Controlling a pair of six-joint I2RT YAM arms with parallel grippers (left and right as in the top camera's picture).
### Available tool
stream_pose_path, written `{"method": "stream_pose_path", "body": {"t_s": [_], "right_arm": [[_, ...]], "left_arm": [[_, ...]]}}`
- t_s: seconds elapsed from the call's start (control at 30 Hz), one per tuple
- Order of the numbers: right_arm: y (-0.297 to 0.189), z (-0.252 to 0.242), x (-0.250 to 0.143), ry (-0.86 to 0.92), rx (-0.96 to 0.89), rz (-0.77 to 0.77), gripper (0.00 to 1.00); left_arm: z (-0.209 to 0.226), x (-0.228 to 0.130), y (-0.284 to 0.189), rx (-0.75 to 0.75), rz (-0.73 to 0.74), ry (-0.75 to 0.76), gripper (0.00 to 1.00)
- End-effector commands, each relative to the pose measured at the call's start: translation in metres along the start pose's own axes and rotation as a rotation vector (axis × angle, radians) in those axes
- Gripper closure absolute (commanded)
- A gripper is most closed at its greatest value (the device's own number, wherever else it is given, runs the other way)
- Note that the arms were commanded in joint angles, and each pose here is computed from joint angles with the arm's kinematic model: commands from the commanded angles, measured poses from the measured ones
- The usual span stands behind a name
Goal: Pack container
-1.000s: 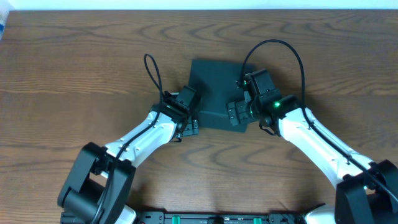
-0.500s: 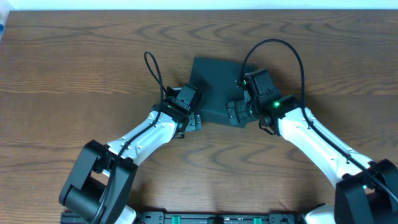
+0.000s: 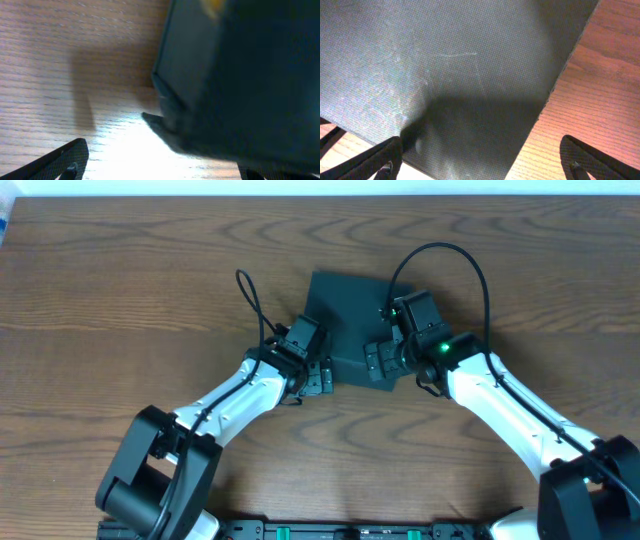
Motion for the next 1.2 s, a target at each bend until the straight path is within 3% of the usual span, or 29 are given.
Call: {"method": "stream_pose_path", "body": {"t_s": [0.0, 0.2, 0.8, 0.93, 1.17], "right_arm": [[0.009, -0.004, -0.006, -0.003, -0.052, 0.027, 0.01], [0.009, -0.004, -0.005, -0.003, -0.053, 0.026, 0.01], [0.009, -0.005, -0.002, -0.004, -0.076, -0.002, 0.01], [0.009, -0.005, -0.002, -0.004, -0.076, -0.002, 0.01], [0.009, -0.005, -0.002, -0.003, -0.076, -0.002, 0.01]], "left_arm": [[0.005, -0.002, 0.003, 0.095, -0.014, 0.015, 0.04], [0.02, 0.0, 0.001, 0.271, -0.052, 0.031, 0.05], [0.017, 0.014, 0.009, 0.265, -0.152, 0.033, 0.04], [0.018, 0.013, -0.007, 0.265, -0.147, 0.034, 0.04], [0.027, 0.021, -0.056, 0.321, -0.262, 0.037, 0.04]]}}
Point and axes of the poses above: each gripper's point midway between its finger pads, its own y axis out along the fingers, its own z axis along the line the jaws close on, x = y × z, the point moved 9 cm from there along -y, back along the fingers, and after that the axes turned 14 degrees about y, right-handed, at the moved point
